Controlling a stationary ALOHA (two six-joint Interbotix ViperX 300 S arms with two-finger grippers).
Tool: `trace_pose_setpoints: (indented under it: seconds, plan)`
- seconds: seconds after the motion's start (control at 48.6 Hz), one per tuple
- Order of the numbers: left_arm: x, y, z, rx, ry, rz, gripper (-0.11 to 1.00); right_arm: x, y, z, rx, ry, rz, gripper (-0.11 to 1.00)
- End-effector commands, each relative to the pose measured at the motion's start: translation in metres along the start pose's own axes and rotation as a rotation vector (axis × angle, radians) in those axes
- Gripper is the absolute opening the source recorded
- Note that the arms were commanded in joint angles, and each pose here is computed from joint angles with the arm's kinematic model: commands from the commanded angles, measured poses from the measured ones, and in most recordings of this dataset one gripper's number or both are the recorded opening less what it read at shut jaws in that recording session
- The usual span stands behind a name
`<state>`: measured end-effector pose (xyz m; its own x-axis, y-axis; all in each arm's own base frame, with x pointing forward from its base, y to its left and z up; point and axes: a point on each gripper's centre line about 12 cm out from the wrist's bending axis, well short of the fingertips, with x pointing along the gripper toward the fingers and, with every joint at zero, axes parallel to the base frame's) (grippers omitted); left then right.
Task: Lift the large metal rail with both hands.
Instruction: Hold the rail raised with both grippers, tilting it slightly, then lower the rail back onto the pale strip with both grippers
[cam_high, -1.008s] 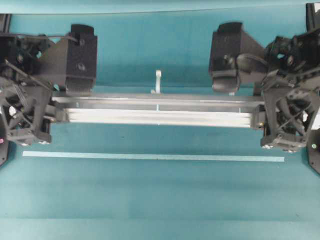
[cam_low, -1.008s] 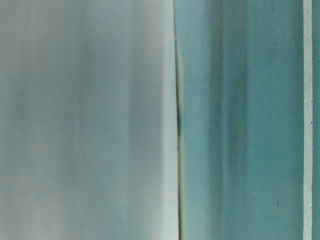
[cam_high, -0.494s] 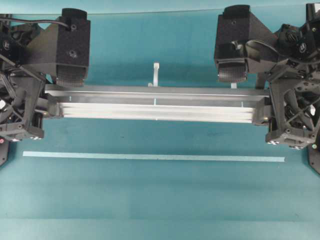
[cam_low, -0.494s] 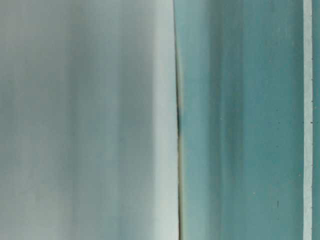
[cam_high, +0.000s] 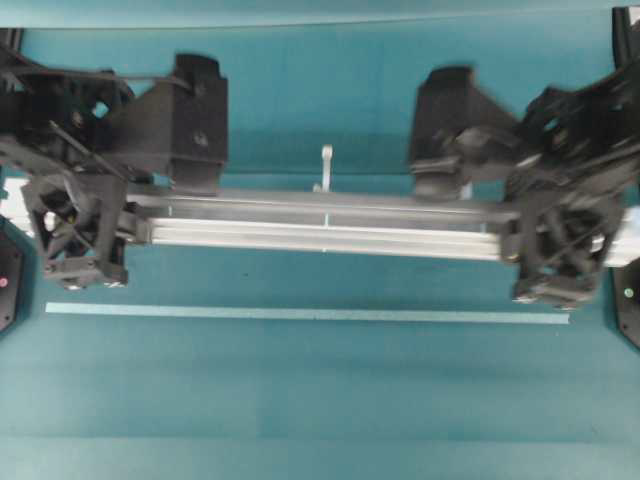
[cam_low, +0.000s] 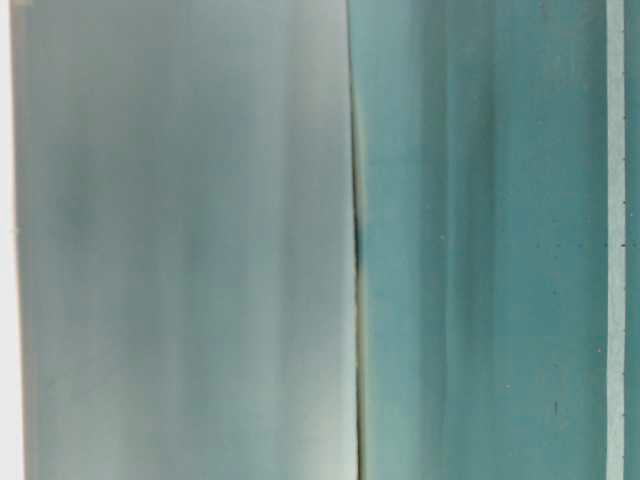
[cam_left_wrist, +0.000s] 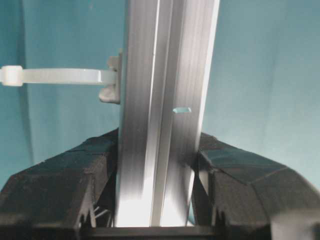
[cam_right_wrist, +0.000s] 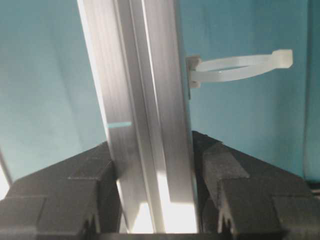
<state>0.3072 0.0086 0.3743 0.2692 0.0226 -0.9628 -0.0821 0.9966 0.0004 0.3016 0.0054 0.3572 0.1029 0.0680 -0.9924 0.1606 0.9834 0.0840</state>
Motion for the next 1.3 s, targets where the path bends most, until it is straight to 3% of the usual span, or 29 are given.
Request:
trace_pose_setpoints:
  seconds: [0.0, 0.453, 1.008, 1.275]
  plan:
    - [0.003, 0.002, -0.001, -0.007, -0.037, 0.004, 0.36, 0.007, -0.003, -0.002, 0.017, -0.004, -0.003, 0.42]
    - [0.082, 0.003, -0.027, 0.004, 0.040, 0.009, 0.36, 0.076, -0.015, -0.002, 0.019, -0.071, -0.042, 0.42]
    - [0.156, 0.005, -0.051, 0.002, -0.037, 0.003, 0.36, 0.152, -0.025, -0.006, 0.018, -0.127, -0.047, 0.42]
    - [0.180, 0.004, -0.061, 0.005, -0.018, 0.002, 0.36, 0.179, -0.026, -0.001, -0.010, -0.124, -0.049, 0.42]
